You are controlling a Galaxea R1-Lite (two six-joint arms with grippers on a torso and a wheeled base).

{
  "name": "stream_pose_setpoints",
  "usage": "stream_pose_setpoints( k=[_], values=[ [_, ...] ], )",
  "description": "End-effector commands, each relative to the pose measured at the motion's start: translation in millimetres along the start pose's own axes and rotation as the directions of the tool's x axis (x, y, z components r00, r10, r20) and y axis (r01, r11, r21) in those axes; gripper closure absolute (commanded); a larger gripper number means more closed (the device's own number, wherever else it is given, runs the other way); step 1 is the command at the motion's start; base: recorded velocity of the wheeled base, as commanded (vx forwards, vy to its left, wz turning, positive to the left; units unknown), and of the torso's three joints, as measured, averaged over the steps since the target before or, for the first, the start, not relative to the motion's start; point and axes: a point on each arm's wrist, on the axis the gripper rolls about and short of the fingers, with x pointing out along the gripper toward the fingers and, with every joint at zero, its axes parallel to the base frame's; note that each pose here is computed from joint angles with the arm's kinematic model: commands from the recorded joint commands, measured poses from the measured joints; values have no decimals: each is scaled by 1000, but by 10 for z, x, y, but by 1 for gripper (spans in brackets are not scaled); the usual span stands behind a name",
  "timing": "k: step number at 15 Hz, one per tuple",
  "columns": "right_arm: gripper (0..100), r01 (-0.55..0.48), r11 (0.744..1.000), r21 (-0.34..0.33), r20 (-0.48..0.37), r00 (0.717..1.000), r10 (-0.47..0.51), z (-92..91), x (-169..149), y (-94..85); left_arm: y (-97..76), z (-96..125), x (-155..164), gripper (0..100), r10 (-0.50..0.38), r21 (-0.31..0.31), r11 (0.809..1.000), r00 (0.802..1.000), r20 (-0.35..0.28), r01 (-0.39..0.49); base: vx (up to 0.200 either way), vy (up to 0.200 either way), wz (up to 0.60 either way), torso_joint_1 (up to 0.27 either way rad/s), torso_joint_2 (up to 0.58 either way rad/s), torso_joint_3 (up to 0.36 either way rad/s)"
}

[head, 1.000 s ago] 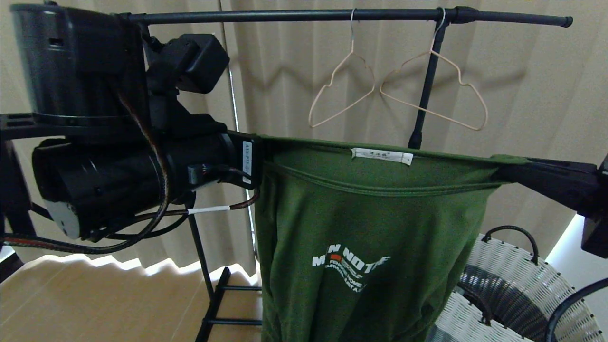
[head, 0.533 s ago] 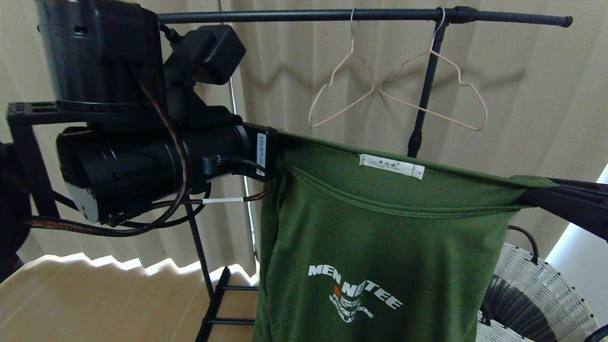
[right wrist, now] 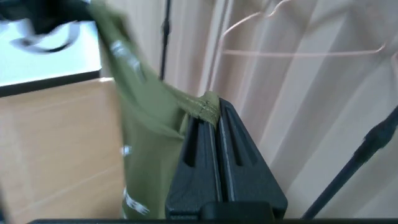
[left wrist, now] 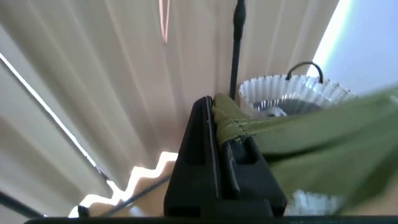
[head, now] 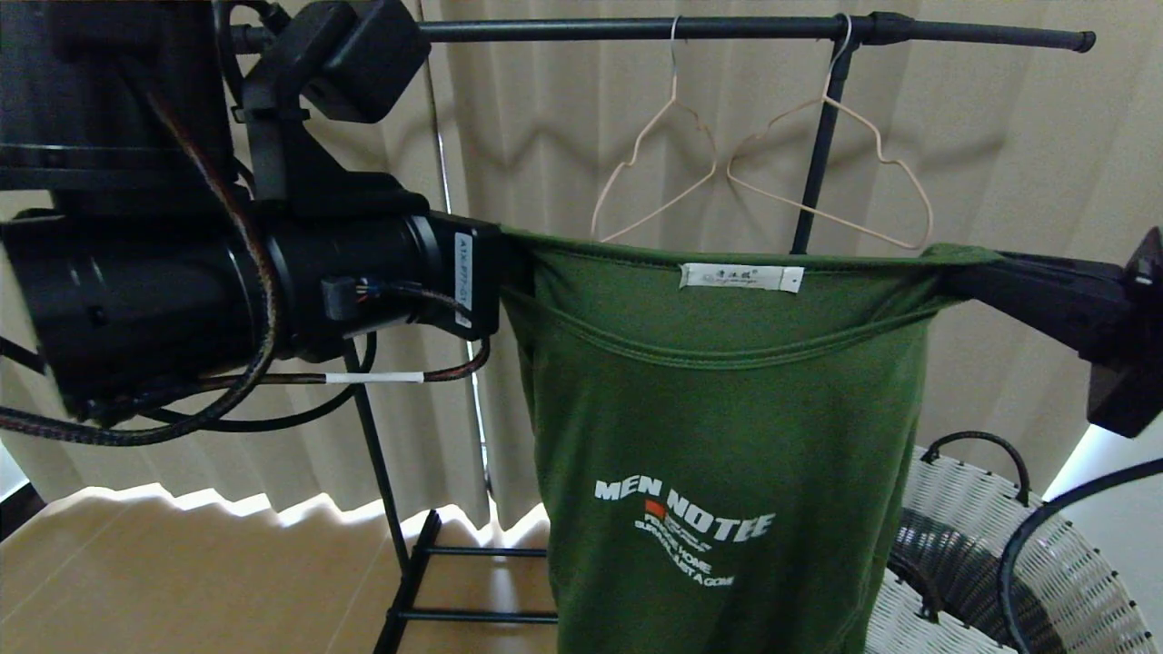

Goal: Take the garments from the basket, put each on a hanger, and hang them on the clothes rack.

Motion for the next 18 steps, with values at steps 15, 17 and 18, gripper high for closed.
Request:
stream_pose_setpoints(
  k=[15,17,18],
  values=[
    [100,70,997,25,-20,997,-70,54,160,-180,-76,44,0,100,-39,5,999,999,-8,39,0,0,0,0,0,0],
    [100,89,996,20,-8,996,-88,97,67,-181,-14,65,36,100,-15,0,1000,1000,-3,15,0,0,0,0,0,0],
    [100,89,996,21,-11,996,-88,94,60,-177,-12,76,24,100,-15,0,1000,1000,2,15,0,0,0,0,0,0]
  ],
)
